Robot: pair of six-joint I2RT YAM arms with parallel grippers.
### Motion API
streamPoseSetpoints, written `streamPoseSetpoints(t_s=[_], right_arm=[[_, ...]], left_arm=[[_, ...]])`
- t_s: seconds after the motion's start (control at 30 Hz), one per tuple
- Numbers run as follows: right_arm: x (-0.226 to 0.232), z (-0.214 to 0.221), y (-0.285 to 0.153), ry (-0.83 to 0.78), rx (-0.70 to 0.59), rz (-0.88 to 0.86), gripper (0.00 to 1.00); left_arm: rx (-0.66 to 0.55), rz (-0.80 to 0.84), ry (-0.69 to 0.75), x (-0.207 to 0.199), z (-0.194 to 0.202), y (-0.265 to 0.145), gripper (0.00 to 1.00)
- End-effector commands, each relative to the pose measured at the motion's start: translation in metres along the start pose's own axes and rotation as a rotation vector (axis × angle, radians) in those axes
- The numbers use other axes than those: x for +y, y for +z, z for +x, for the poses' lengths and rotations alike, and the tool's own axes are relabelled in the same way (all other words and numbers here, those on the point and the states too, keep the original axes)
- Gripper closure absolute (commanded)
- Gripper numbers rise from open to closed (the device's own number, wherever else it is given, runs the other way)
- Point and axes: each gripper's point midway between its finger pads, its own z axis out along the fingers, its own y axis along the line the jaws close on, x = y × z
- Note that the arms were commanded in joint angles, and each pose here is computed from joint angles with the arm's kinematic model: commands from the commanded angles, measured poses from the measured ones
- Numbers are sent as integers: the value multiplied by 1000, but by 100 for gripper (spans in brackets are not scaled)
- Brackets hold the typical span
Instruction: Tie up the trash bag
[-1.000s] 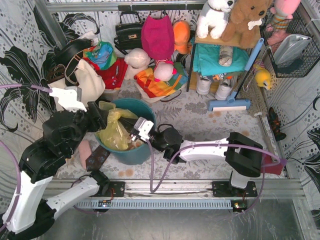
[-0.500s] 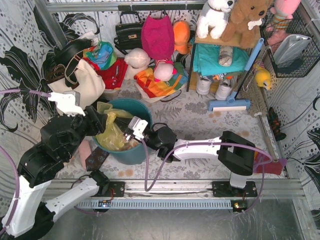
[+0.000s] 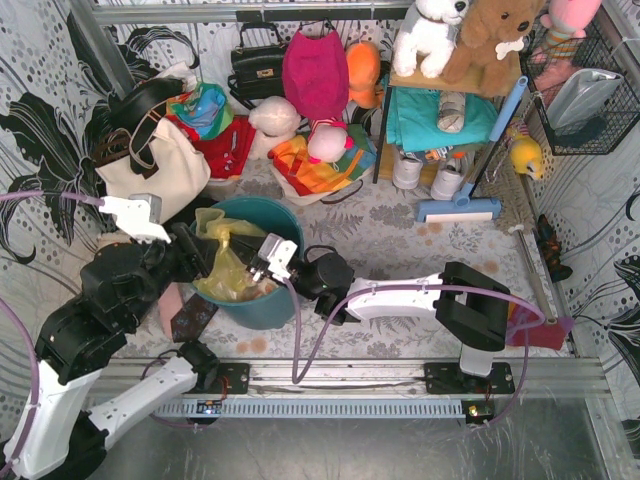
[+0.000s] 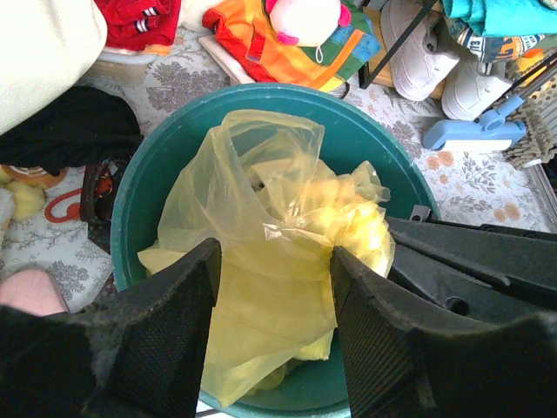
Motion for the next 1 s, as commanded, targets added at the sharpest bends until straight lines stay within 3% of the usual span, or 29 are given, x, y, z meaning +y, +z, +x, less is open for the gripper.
streamPoseSetpoints(t_s=[0.0, 0.33, 0.63, 0.8, 0.97], right_arm=[[3, -23, 3, 21, -102, -10, 100], [9, -19, -2, 21, -100, -44, 100], [14, -18, -6, 9, -106, -66, 100], [21, -17, -11, -30, -120, -109, 100], [20, -12, -14, -42, -92, -112, 100]], left_arm=[[-4, 21, -34, -1, 6, -3, 39], [-59, 129, 17, -16, -10, -15, 35], [-190, 79, 110, -11, -76, -45, 37], [-143, 124, 225, -29, -84, -35, 39], [-1, 201, 348, -51, -69, -17, 41]])
